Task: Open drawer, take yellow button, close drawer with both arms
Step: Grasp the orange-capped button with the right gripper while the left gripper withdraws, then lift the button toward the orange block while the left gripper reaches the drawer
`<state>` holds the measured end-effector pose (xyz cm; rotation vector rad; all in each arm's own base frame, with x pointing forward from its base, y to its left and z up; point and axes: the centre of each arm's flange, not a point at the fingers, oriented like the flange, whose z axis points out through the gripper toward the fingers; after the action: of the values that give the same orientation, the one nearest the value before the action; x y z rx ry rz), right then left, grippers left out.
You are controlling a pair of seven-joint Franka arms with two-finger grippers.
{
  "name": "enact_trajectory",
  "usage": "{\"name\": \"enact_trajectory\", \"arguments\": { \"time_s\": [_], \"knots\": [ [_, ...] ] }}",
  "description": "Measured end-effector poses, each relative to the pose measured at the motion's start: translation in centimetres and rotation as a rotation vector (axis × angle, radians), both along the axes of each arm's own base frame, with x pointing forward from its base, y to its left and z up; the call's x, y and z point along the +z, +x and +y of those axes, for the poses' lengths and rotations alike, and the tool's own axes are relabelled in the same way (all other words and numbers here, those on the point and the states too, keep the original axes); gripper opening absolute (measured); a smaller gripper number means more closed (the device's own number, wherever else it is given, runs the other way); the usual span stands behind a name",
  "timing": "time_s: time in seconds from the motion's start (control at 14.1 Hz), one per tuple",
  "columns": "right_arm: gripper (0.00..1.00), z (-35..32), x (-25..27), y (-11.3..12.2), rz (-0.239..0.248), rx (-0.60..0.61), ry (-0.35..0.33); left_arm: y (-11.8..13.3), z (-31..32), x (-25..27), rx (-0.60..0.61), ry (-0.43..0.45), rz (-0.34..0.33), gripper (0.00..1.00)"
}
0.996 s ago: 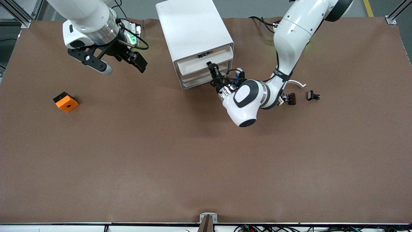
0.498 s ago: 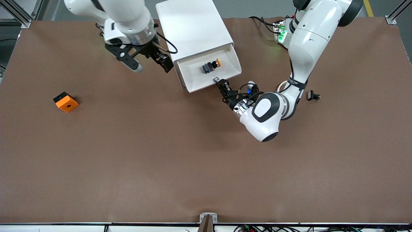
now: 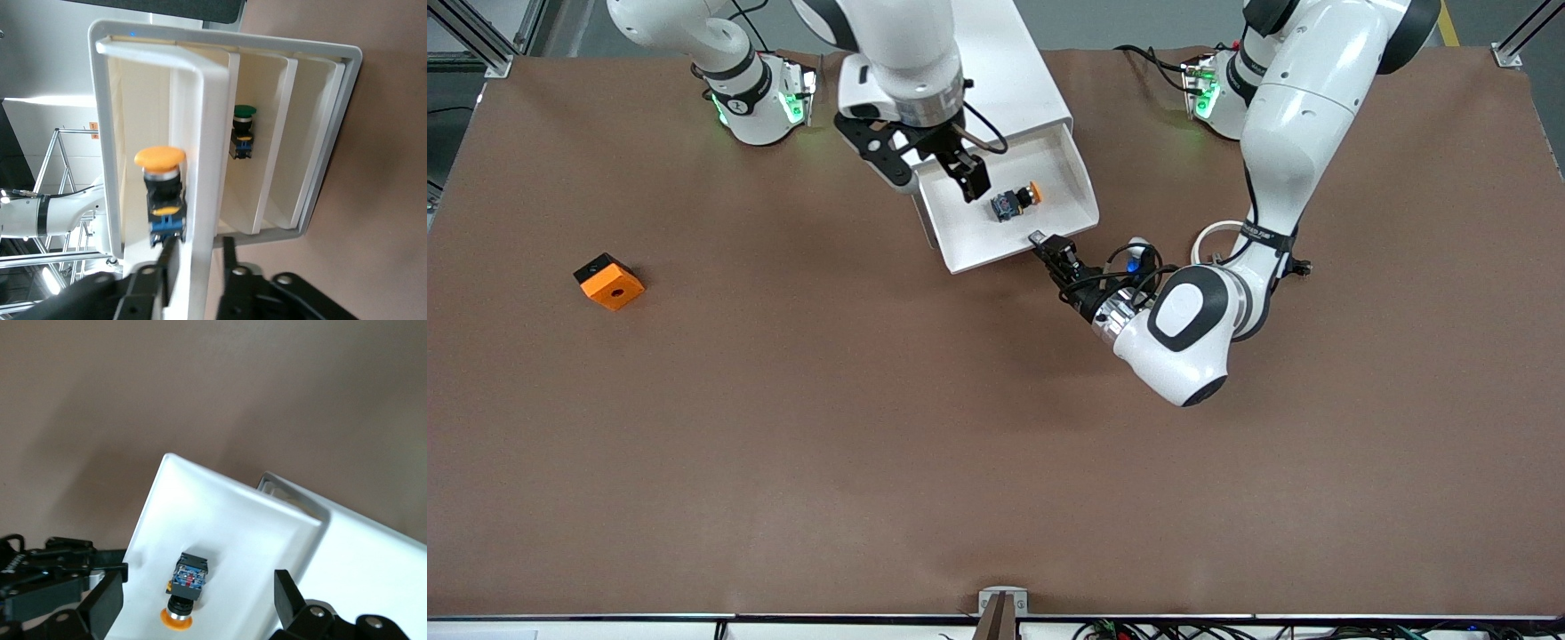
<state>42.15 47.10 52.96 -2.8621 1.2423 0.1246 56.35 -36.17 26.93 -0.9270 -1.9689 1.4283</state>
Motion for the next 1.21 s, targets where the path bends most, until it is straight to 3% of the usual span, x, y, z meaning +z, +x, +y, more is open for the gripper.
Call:
{"name": "enact_trajectory", "arguments": {
  "time_s": [0.36, 0.43, 0.78, 1.0, 1.21],
  "knots": [
    [1.0, 2.8, -4.6, 0.8, -0.02, -0.012, 0.006, 3.7, 2.2, 3.4, 0.048, -0.045, -0.105, 0.93],
    [1.0, 2.9, -5.2, 1.0, -0.021, -0.015, 0.004, 4.7, 3.3, 4.0, 0.065, -0.047, -0.136, 1.0],
    [1.0, 3.6, -8.6, 1.4, 0.019, -0.068, -0.025, 8.4, 9.7, 4.5, 0.068, -0.07, -0.331, 1.0],
    [1.0, 4.8, -9.6, 0.2, 0.04, -0.125, -0.037, 8.5, 11.1, 4.5, -0.061, 0.007, -0.436, 1.0],
    [1.0, 5.9, -10.7, -1.3, 0.054, -0.15, -0.061, 8.5, 11.3, 6.4, -0.256, 0.036, -0.622, 1.0]
  ]
}}
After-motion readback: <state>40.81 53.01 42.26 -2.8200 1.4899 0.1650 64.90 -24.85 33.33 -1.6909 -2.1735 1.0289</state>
